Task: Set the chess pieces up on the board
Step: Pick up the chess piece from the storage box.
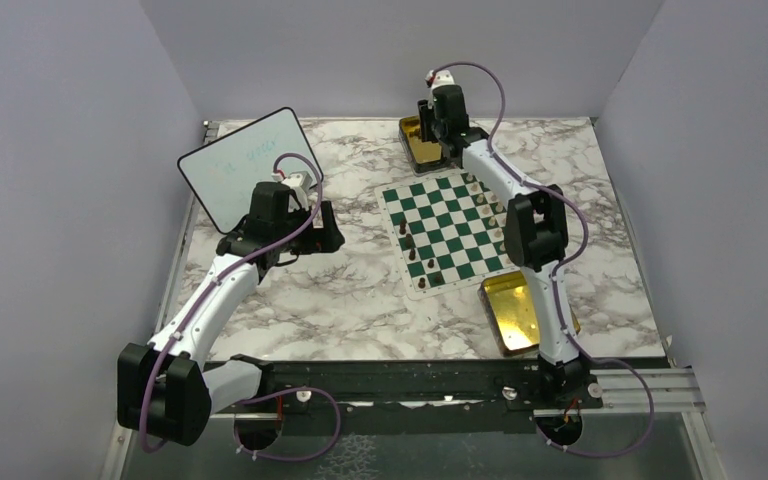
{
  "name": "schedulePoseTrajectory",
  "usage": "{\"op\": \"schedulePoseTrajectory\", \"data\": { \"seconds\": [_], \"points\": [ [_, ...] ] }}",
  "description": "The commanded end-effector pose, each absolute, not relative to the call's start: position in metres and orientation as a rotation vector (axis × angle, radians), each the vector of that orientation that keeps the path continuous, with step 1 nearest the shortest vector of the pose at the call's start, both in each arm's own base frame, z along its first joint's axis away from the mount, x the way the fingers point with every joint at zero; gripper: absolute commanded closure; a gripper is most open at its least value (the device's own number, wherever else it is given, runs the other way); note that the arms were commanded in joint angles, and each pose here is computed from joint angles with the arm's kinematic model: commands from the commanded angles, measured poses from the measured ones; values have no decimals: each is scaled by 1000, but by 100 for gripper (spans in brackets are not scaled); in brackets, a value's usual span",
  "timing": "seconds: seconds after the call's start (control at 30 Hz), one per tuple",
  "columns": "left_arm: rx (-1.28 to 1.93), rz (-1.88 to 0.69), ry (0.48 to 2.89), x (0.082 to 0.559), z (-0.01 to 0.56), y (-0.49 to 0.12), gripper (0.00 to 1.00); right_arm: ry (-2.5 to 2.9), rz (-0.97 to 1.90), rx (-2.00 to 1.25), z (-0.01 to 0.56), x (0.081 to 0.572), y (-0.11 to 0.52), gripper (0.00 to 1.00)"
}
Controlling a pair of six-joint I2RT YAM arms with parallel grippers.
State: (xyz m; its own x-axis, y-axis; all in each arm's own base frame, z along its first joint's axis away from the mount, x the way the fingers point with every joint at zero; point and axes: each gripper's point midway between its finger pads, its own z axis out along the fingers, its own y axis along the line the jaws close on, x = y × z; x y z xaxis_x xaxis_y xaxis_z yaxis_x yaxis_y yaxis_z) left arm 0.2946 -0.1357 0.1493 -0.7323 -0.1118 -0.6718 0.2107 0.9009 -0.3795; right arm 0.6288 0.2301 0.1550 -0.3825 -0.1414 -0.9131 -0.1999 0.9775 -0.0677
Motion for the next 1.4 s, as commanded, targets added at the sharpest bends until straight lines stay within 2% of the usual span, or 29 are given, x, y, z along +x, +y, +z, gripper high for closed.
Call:
{"op": "schedulePoseTrajectory", "data": {
  "seconds": [0.0, 0.77, 1.37],
  "points": [
    [78, -563, 2301, 294, 153, -136, 1, 2021, 13, -297, 122, 647, 208, 54],
    [70, -531, 2344, 297, 140, -133, 1, 1933, -24, -213, 56, 708, 178, 56],
    [67, -524, 2353, 299, 137, -133, 1, 1904, -74, -202, 31, 716, 170, 48]
  ]
}}
